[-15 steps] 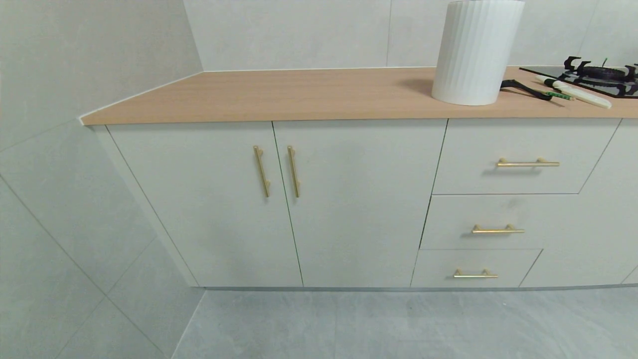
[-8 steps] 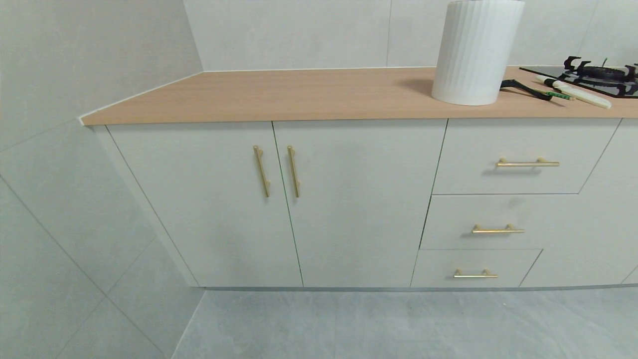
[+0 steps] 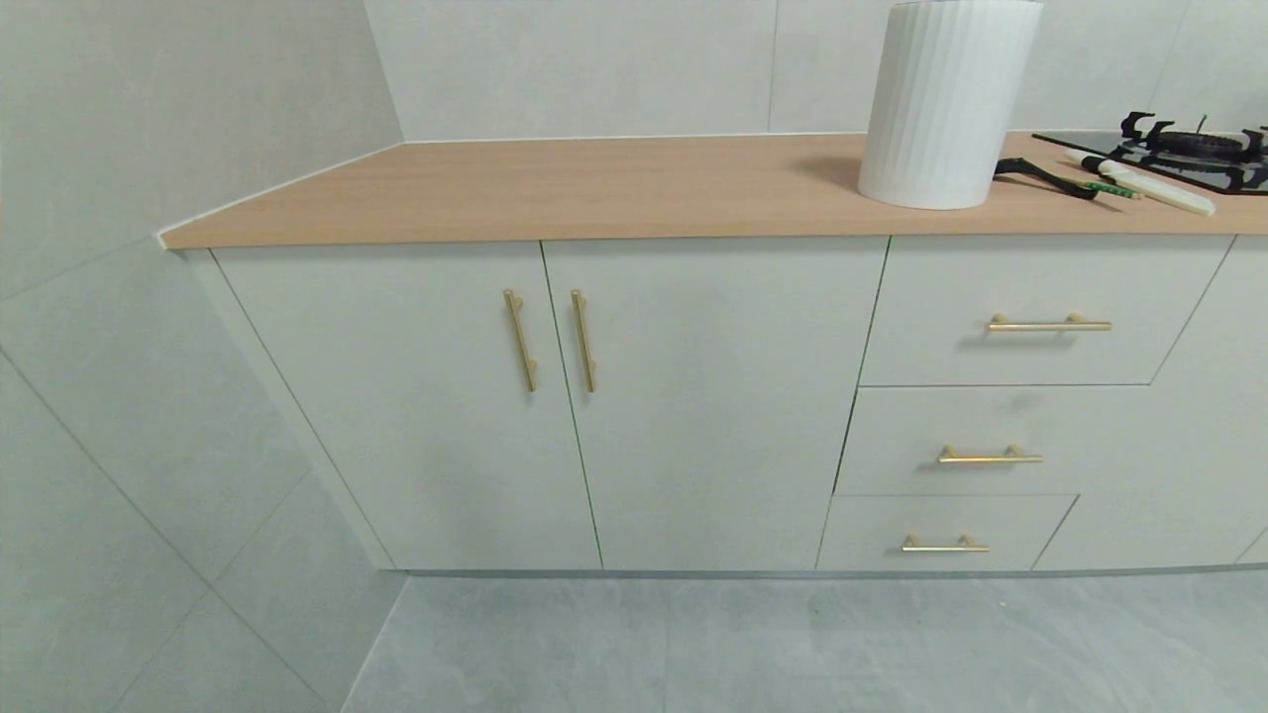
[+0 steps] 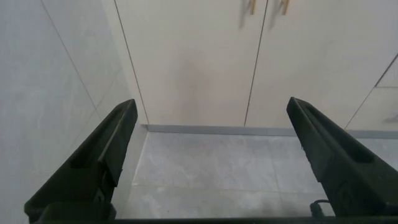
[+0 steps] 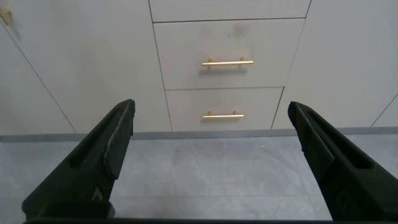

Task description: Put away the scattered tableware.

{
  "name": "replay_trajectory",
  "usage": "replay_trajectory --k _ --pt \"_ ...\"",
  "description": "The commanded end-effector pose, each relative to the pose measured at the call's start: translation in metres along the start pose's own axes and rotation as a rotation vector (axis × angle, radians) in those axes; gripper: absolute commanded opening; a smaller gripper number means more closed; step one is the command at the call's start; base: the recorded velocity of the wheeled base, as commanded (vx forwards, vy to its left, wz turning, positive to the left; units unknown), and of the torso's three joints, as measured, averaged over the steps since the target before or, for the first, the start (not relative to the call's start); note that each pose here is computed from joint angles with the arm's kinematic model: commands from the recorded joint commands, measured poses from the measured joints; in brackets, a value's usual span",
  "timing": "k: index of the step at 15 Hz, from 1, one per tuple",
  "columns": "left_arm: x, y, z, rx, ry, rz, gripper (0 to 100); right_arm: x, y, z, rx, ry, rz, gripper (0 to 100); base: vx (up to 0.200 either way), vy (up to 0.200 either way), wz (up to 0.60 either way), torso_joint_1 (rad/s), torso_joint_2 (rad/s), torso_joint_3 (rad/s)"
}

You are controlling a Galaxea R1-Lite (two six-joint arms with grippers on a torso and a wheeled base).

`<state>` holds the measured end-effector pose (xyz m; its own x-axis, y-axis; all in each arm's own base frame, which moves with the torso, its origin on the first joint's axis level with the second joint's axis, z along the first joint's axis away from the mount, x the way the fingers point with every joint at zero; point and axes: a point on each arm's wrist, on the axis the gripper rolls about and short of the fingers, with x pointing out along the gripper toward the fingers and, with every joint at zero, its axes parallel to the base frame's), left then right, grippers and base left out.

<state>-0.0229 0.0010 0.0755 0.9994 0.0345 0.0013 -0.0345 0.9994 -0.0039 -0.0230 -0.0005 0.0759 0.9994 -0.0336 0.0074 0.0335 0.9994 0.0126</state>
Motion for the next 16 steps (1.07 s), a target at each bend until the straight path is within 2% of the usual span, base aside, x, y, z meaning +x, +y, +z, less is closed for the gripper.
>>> replay_trajectory --k 1,6,16 --pt "0.0001 0.0 0.0 -0.002 0.001 0.001 100 0.0002 0.0 0.0001 0.0 0.003 0.0 100 0.0 0.0 0.0 0.0 0.0 0.0" --pt "0.0001 0.0 0.0 -0.004 0.001 0.001 100 0.0002 0.0001 0.0002 0.011 0.001 0.004 100 0.0 0.0 0.0 0.0 0.0 0.0" --pt "0.0001 0.0 0.0002 -0.005 0.0 0.001 100 0.0002 0.0001 0.0002 0.012 0.001 0.004 100 0.0 -0.2 0.0 0.004 0.0 0.001"
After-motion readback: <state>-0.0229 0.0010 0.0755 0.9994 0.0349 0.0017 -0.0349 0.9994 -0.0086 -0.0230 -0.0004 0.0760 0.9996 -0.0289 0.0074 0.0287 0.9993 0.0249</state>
